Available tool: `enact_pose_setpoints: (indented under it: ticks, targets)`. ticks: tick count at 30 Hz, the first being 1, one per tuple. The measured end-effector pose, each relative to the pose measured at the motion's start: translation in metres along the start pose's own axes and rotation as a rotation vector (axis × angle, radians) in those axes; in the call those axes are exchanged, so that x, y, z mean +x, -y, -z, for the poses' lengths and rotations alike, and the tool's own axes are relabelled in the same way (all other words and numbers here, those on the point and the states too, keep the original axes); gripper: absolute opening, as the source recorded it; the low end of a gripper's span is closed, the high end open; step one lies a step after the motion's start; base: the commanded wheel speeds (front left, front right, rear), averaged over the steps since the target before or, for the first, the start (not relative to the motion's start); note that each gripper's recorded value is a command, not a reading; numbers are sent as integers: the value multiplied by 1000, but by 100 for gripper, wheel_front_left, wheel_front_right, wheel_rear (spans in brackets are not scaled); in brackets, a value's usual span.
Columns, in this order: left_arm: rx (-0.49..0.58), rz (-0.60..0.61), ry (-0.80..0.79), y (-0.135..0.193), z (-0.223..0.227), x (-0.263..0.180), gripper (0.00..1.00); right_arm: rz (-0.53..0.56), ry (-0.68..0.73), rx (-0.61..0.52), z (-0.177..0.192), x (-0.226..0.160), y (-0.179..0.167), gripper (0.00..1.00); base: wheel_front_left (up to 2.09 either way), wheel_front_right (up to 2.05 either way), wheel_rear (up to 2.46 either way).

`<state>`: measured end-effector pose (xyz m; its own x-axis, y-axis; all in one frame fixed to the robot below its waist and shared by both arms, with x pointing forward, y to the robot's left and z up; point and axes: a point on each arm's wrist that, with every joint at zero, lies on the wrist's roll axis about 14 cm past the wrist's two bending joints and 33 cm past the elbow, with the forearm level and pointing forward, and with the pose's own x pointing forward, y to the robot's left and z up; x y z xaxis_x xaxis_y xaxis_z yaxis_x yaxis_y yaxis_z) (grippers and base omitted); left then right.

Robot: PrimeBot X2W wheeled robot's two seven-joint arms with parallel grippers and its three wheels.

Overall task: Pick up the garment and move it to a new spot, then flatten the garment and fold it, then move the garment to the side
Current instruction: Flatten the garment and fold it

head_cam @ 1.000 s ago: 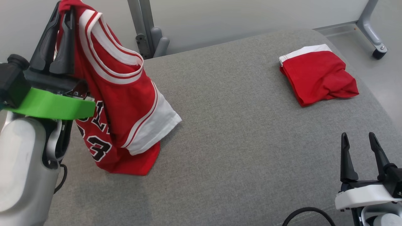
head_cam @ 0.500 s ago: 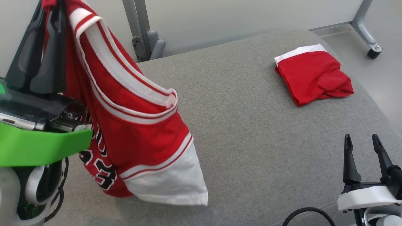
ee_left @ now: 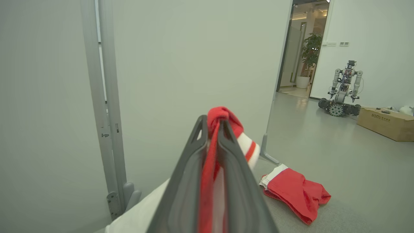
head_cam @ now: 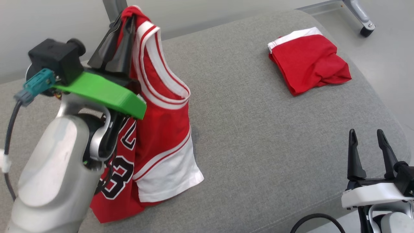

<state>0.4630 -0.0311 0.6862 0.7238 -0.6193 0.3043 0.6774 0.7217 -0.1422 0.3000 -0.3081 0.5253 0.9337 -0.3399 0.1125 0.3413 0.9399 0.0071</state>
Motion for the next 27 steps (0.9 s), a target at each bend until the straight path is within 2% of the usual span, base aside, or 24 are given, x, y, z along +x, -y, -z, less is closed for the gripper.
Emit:
enact_pose_setpoints:
  ticks: [5, 10, 16, 17, 18, 19, 20, 22, 27]
  targets:
    - [39, 44, -53, -6, 43, 40, 0, -2, -16, 4, 5, 8, -3, 100, 0, 0, 0]
    - [139, 105, -146, -14, 95, 67, 0, 3, -41, 3, 12, 15, -4, 100, 0, 0, 0]
    - [222, 24, -196, -60, 135, 86, 0, 31, -68, -7, 18, 15, 3, 100, 0, 0, 0]
    - [221, 13, -204, -66, 142, 87, 9, 42, -74, -9, 19, 14, 6, 100, 0, 0, 0]
    - [216, 6, -215, -69, 148, 89, 27, 53, -80, -14, 21, 13, 10, 100, 0, 0, 0]
    - [203, 4, -240, -71, 158, 89, 41, 62, -86, -19, 22, 12, 13, 100, 0, 0, 0]
    - [185, 0, -280, -72, 171, 86, 100, 69, -93, -23, 23, 11, 15, 100, 0, 0, 0]
    - [173, 9, -355, -71, 194, 80, 100, 82, -102, -26, 25, 8, 19, 100, 0, 0, 0]
    - [154, -26, -388, -79, 205, 66, 100, 108, -118, -27, 29, 0, 28, 100, 0, 0, 0]
